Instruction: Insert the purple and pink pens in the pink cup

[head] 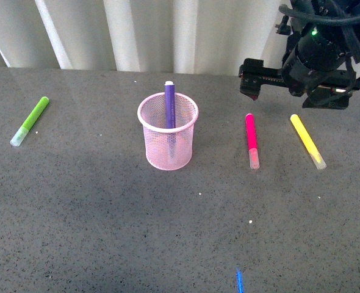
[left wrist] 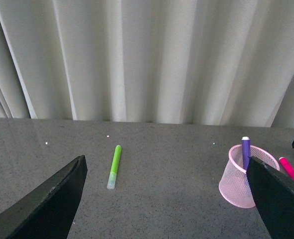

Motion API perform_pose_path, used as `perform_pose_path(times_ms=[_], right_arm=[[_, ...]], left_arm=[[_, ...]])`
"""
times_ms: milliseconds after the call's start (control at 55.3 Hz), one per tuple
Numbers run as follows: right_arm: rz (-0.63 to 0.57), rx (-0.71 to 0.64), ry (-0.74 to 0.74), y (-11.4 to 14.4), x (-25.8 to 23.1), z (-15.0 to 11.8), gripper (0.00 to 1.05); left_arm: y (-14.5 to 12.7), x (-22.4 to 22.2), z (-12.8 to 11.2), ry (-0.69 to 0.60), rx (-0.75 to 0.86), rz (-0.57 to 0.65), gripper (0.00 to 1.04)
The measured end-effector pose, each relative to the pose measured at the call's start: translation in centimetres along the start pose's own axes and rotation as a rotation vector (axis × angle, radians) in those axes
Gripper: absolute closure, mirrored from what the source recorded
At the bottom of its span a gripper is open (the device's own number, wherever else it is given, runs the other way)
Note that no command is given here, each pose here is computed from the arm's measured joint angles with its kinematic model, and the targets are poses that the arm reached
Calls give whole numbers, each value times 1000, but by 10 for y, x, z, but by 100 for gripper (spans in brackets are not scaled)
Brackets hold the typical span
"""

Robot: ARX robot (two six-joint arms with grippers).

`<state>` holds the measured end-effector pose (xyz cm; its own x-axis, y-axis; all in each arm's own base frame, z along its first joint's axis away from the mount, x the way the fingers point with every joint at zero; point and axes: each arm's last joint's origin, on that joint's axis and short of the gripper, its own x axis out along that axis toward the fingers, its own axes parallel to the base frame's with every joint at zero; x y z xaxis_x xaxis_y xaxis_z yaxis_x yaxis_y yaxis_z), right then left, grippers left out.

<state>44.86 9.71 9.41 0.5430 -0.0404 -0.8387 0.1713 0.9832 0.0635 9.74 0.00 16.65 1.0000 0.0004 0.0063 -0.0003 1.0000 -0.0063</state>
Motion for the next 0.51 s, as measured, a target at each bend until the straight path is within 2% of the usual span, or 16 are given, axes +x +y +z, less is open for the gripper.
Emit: perform_pose_path(times_ms=[271,506], right_arm=[[33,1,46,23,22,-12,7],[32,4,64,27,36,-21,7]], left_arm=[[0,0,0,0,0,0,7],[0,0,0,0,0,0,7]])
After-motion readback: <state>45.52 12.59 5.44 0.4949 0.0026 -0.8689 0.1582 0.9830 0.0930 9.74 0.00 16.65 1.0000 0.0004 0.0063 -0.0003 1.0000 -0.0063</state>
